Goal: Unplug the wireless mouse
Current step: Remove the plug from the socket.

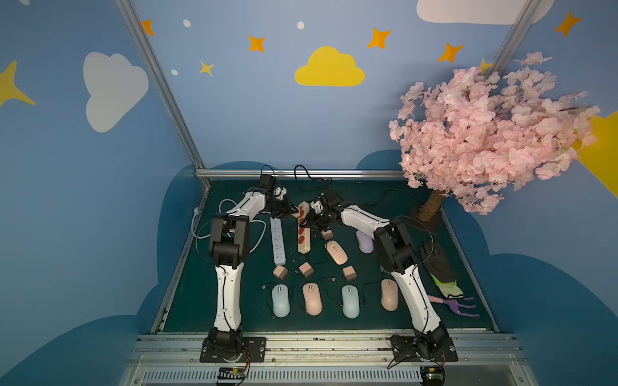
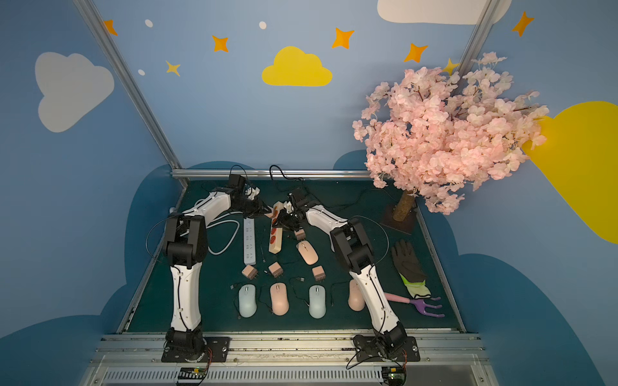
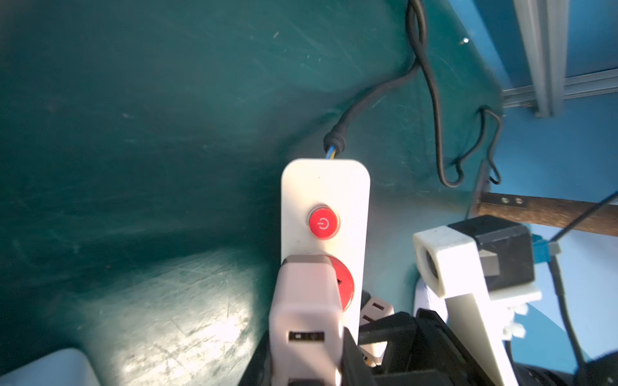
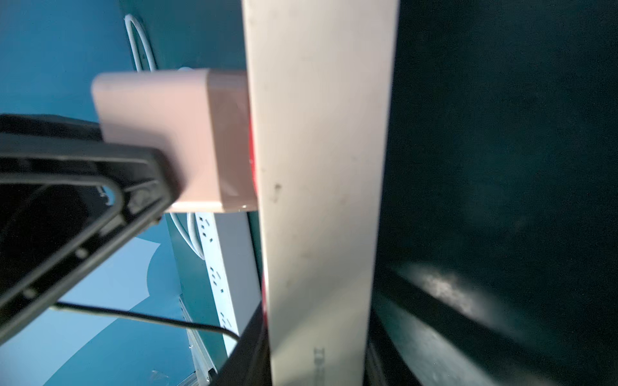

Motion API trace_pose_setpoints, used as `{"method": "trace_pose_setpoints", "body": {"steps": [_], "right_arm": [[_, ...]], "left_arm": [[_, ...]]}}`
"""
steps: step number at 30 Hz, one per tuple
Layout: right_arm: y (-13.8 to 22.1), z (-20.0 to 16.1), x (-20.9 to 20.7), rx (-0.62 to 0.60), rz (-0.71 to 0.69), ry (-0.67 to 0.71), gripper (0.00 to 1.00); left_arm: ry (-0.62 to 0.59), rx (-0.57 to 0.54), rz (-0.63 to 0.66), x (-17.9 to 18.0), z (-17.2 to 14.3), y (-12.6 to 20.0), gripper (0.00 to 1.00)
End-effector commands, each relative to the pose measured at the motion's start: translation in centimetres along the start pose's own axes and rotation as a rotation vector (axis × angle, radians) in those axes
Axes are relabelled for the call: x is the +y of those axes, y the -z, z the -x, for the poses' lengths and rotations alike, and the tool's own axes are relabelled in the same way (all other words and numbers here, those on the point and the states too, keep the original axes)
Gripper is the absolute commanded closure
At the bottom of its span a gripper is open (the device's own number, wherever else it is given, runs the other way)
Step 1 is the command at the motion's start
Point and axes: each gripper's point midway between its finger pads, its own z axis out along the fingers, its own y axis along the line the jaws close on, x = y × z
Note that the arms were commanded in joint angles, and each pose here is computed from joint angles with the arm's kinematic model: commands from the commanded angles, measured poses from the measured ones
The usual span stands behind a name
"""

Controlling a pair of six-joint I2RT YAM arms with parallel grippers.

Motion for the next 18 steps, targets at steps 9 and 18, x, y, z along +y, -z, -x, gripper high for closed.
{"method": "trace_pose_setpoints", "body": {"steps": [9,18], "right_arm": [[0.1,-0.3,-1.8,0.013,-0.054,-0.049,1.00],[0.4,-0.2,-1.9,0.010,-0.054,-0.046,1.00]], "left_arm": [[-0.098,-0.132,0.108,-2.3,1.8,4.2,0.96],[0.087,-0.143,-0.186,-2.4,3.1,4.7,0.96]]}}
